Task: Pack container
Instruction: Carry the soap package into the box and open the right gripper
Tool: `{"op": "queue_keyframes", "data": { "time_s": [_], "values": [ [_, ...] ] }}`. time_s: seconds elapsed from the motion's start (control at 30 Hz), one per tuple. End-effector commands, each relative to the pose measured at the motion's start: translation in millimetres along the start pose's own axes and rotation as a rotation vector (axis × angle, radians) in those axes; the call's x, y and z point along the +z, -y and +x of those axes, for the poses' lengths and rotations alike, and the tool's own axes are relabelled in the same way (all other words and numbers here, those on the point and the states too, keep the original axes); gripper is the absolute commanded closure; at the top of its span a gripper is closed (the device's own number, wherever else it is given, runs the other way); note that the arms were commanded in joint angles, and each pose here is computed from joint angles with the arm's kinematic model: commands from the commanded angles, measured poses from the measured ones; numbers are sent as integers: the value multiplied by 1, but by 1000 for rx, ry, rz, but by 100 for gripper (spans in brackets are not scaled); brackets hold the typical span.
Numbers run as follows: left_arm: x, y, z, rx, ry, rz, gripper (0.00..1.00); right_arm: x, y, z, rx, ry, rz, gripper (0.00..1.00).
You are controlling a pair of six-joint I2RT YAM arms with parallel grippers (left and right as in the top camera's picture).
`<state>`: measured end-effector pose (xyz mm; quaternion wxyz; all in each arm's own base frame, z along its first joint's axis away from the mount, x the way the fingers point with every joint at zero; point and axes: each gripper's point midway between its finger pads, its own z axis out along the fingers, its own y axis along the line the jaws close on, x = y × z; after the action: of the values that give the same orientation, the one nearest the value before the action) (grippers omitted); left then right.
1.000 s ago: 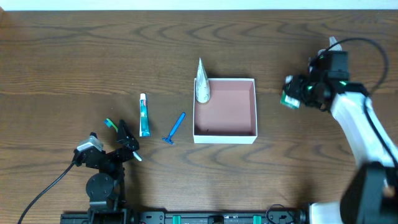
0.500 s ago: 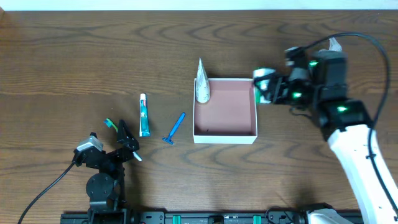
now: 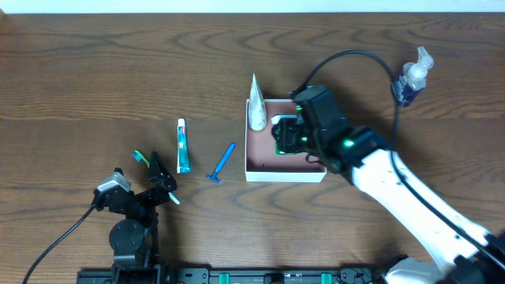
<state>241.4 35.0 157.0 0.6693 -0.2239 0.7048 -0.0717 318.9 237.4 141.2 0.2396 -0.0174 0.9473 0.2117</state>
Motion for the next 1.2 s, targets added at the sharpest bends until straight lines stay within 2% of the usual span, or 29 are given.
{"op": "queue_keyframes", "data": {
  "time_s": [0.0,0.47,0.73,1.03,1.17],
  "values": [
    [1,-8,16,19,-45,-24,2,21,1,9,44,-13,53,57],
    [1,-8,16,19,-45,-24,2,80,-1,36,70,-89,72,57],
    [1,-8,16,19,-45,-24,2,87,-10,45,43,-103,65,57],
    [1,-8,16,19,-45,-24,2,87,-10,46,43,-106,63,46],
    [1,-8,16,19,-45,-24,2,87,-10,46,43,-106,63,45]
  ]
}}
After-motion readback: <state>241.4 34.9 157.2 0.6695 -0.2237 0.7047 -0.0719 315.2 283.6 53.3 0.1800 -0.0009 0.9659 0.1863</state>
